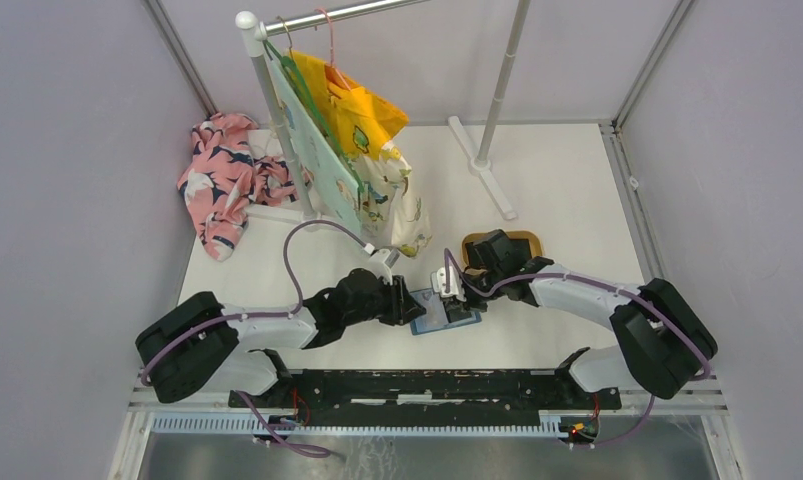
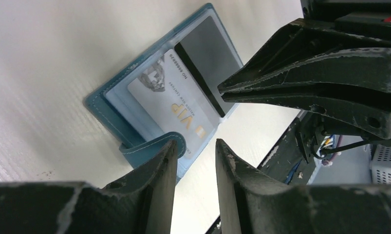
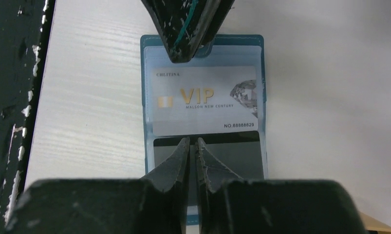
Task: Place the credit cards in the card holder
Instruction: Turn over the card slot in the card holder.
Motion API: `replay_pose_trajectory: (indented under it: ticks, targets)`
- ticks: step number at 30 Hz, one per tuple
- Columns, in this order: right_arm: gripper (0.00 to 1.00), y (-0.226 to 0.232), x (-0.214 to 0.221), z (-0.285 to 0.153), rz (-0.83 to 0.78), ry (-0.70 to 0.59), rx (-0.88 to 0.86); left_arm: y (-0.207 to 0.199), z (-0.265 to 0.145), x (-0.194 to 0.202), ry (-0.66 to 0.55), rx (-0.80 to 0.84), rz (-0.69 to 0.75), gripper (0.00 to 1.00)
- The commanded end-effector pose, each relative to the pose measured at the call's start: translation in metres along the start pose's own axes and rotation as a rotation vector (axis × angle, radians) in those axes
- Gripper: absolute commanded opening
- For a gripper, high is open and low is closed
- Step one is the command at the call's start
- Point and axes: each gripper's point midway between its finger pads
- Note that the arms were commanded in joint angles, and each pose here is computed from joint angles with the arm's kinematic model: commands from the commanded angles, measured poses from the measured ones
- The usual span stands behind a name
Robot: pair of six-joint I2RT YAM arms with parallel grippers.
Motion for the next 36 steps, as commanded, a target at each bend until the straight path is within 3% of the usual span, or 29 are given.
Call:
replay_pose_trajectory:
  ticks: [1, 13, 22, 31, 36]
  targets:
    - [0.13, -0.024, -0.012, 0.009, 0.007, -0.012, 0.068, -0.003, 0.005, -0.007, -0.035, 0.031, -0.038, 0.41]
    - [0.12, -0.009, 0.013, 0.031, -0.005, 0.157, -0.002, 0.012, 0.007, -0.001, -0.027, -0.017, -0.044, 0.47]
    - [0.15, -0.011, -0.028, 0.015, -0.075, -0.005, -0.02, 0.016, 0.001, -0.004, -0.043, -0.042, -0.029, 0.5]
    - [0.16, -0.015, -0.026, 0.005, -0.077, -0.016, -0.004, -0.006, -0.012, -0.013, -0.086, 0.062, 0.001, 0.51]
    - [0.16, -0.017, -0.024, 0.003, -0.067, -0.017, 0.002, -0.026, -0.017, -0.013, -0.083, 0.174, 0.018, 0.44]
Point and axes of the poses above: each gripper's point midway between its finger pads, its own z axis out along the fingers, its own y axis along the line the jaws close on, x = y × z, and after that the axes turned 13 degrees about -z, right-handed
